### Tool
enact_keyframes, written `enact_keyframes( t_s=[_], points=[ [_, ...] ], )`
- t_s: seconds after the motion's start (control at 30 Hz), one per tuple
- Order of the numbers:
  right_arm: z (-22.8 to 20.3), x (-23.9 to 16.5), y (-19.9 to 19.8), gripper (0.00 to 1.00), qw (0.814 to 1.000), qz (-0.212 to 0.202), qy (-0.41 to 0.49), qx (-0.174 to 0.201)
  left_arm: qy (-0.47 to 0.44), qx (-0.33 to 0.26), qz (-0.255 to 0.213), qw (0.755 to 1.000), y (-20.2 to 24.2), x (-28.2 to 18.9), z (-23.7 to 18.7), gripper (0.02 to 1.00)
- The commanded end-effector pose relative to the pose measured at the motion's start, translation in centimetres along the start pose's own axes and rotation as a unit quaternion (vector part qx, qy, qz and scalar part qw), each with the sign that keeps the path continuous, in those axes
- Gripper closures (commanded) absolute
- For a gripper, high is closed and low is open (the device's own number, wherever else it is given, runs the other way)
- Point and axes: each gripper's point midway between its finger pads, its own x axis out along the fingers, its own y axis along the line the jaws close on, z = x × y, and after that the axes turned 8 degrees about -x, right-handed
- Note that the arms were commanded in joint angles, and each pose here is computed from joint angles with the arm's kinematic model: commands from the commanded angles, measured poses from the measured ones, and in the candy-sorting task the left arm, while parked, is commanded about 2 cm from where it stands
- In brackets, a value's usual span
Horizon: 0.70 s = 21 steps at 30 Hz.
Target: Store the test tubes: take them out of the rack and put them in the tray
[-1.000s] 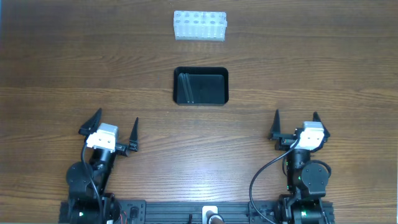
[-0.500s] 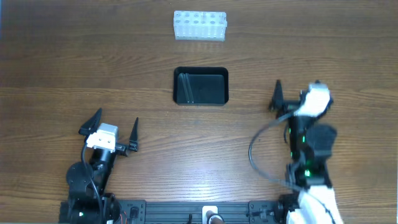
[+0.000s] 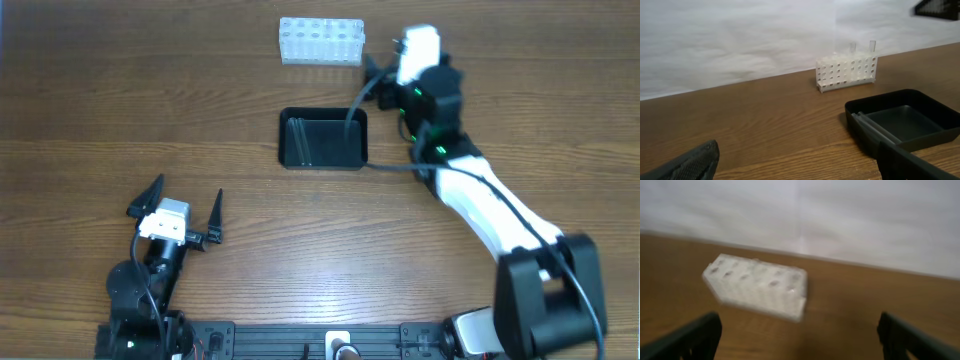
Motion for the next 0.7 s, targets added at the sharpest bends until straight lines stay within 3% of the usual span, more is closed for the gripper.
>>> enact_keyframes(
  t_s=[0.03,0.43,0.7],
  points=[
    [1.2,3.7,3.4,0.009,0.999,0.037,0.015,-0.007,0.000,0.005,-0.003,1.000,-0.1,0.0,-0.2,0.018],
    [0.8,11.8,7.4,0.007,0.994,0.066,0.083,0.006,0.000,0.005,-0.003,1.000,-0.1,0.0,-0.2,0.018],
    [0.5,14.0,8.1,0.007,0.994,0.068,0.086,0.011,0.000,0.005,-0.003,1.000,-0.1,0.0,-0.2,0.018]
  ],
)
